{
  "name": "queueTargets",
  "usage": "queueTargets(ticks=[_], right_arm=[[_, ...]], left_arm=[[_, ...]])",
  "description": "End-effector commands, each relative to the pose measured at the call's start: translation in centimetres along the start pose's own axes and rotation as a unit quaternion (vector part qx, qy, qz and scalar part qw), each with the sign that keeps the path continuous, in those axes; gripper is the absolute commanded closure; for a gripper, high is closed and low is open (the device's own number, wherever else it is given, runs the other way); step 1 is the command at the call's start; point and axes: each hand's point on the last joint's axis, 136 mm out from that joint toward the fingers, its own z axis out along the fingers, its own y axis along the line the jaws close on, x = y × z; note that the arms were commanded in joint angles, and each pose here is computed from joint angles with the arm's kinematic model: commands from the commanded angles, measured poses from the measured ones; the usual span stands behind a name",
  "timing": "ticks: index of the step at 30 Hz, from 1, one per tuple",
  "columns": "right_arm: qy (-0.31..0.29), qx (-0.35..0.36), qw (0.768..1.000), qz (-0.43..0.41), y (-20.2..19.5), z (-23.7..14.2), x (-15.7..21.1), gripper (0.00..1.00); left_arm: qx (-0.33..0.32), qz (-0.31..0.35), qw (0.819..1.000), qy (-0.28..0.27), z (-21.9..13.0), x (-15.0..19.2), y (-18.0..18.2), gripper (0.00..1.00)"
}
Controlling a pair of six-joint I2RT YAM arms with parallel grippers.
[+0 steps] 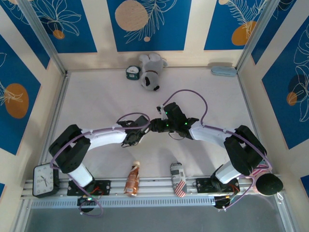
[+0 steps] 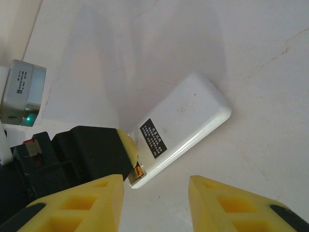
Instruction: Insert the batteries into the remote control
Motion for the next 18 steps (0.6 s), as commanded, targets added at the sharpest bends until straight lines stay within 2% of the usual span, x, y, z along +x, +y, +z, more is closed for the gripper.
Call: queueTargets(ticks=[1,3,12,18], right_arm=[[0.002,-0.016,1.0,0.003,0.7,-0.2,0.2,0.58],[0.002,-0.016,1.0,0.005,0.6,-0.2,0.1,0.58],[0.007,-0.019,1.0,0.006,0.4,0.0,0.2,0.58],[0.027,-0.012,0.999,0.014,0.2,1.3,1.4,0.57]], left_arm=[[-0.007,0.008,1.0,0.004,-1.4,-0.2,0.3,0.56],[0.002,0.016,1.0,0.0,-2.2,-0.6,0.0,0.5],[0.021,0.066,0.997,-0.02,-5.6,-2.5,0.1,0.48],[0.076,0.125,0.989,-0.03,-6.7,-4.9,0.1,0.31]])
